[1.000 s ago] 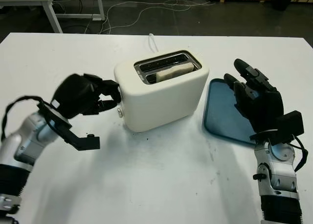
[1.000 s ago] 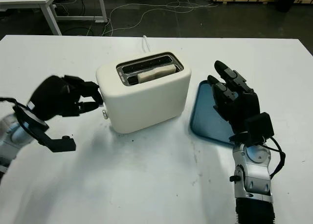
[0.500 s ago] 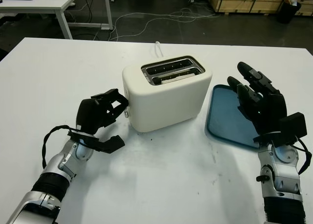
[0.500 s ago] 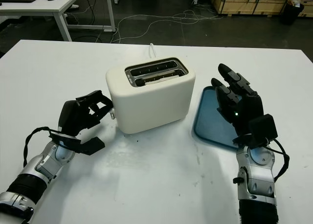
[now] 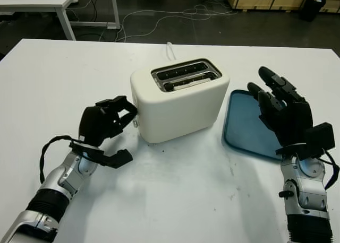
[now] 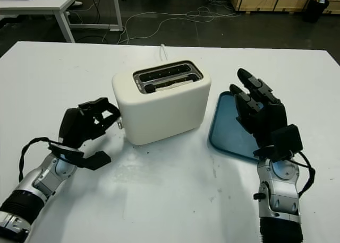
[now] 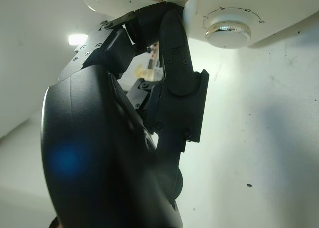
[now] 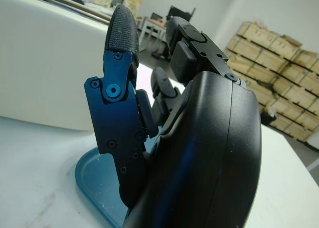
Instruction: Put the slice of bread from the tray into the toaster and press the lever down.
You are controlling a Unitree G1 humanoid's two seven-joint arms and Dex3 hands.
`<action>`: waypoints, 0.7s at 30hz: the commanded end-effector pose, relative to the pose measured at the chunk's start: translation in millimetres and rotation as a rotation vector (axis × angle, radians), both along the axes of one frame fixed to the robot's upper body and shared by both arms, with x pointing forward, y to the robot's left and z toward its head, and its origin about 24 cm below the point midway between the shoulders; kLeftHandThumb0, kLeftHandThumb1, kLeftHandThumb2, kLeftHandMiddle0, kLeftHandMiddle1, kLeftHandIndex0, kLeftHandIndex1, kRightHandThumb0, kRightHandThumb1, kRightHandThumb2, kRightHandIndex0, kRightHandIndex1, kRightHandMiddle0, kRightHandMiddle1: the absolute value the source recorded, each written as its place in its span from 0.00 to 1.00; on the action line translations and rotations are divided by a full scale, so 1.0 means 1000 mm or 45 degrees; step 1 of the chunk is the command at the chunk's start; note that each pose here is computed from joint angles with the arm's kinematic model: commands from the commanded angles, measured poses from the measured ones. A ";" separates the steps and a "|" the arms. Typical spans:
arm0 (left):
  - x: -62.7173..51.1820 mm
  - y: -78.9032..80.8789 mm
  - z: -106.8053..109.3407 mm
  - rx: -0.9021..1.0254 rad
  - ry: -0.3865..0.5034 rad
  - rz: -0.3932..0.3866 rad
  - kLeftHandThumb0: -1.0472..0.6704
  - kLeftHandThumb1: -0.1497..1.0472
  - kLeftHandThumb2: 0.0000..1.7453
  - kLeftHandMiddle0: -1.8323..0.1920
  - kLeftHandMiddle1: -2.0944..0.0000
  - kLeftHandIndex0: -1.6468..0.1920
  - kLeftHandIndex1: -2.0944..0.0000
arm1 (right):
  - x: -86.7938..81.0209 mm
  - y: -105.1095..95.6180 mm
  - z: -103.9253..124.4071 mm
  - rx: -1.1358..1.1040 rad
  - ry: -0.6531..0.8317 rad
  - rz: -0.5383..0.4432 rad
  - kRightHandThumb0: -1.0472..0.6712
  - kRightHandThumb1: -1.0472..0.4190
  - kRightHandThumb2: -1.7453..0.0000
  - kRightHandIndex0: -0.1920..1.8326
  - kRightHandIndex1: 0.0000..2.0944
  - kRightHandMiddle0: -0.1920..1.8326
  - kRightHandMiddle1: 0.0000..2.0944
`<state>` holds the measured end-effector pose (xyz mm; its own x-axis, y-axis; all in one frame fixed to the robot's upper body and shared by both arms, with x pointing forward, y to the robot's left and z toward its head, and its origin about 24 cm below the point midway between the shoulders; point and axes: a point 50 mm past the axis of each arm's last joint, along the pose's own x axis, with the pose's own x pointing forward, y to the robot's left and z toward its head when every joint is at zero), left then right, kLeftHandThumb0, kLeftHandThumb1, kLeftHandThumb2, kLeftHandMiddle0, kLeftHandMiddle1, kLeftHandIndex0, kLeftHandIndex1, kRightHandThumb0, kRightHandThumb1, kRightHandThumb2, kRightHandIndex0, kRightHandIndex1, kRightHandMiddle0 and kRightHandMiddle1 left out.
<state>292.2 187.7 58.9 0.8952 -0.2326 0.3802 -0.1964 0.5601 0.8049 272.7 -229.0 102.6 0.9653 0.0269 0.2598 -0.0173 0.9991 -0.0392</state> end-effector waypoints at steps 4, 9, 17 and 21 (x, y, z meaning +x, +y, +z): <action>-0.017 0.010 0.006 0.047 0.097 -0.065 0.40 0.89 0.20 0.53 0.38 0.48 0.64 | -0.002 0.000 -0.001 -0.016 0.007 0.007 0.24 0.09 0.76 0.35 0.00 0.35 0.00; -0.024 0.036 0.058 0.027 -0.057 0.009 0.34 0.89 0.21 0.62 0.46 0.55 0.72 | -0.002 0.000 -0.001 -0.027 0.013 0.015 0.23 0.09 0.76 0.35 0.00 0.34 0.00; -0.032 0.064 0.118 -0.005 -0.162 0.143 0.29 0.89 0.16 0.60 0.58 0.49 0.84 | 0.001 -0.017 0.018 -0.204 0.004 0.016 0.22 0.09 0.76 0.35 0.00 0.34 0.00; -0.026 0.079 0.130 0.108 -0.111 0.224 0.27 0.89 0.12 0.55 0.62 0.44 0.89 | 0.005 -0.037 0.037 -0.468 0.055 0.020 0.19 0.09 0.74 0.35 0.00 0.34 0.00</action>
